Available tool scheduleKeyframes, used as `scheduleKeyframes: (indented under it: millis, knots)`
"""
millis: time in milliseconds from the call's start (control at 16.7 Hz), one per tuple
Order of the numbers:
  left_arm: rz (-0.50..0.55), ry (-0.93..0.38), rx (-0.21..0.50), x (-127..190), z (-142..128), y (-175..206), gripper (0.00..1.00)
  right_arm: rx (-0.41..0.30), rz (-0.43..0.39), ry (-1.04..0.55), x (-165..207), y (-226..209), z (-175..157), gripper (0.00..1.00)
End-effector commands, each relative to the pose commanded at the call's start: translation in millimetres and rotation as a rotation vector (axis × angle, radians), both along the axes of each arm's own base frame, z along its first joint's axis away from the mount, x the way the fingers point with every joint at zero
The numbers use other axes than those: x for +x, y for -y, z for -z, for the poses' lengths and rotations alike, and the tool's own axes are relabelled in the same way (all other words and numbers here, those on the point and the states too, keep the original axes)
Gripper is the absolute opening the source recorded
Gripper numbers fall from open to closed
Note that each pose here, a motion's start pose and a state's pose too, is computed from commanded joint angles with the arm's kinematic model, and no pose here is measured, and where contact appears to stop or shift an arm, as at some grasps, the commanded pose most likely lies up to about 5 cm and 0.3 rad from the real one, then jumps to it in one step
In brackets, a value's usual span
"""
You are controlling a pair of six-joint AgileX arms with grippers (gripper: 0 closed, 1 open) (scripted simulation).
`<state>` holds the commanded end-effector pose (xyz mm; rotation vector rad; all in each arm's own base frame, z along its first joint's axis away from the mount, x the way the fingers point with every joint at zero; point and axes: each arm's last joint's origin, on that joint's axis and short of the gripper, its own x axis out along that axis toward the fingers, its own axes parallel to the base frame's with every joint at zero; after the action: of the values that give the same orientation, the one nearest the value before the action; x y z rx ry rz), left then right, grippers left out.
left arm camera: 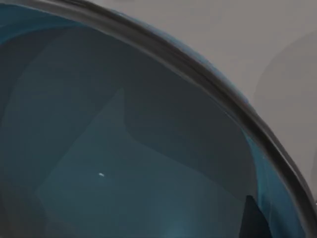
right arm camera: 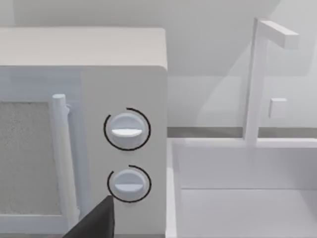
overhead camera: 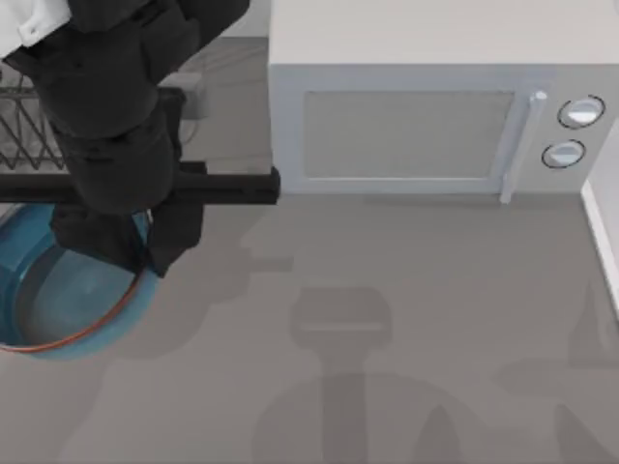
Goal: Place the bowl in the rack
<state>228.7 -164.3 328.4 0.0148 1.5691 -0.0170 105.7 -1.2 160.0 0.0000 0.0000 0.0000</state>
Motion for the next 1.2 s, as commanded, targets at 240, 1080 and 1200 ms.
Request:
scheduleKeyframes:
  millis: [240,1080,1200]
  knots:
    - [0.004,-0.002,0.002,0.3,1.4,1.0,0.0,0.0,0.0,0.0,0.0,0.0,0.0,1.0]
    - [-0.057,0.826,-0.301,17.3,-43.4,-119.9,0.0,0.0,0.0,0.0,0.0,0.0,0.0,1.0]
    - [-0.05,1.038,-0.273,8.7,-55.3,-144.4,0.0,0.0,0.0,0.0,0.0,0.0,0.0,1.0]
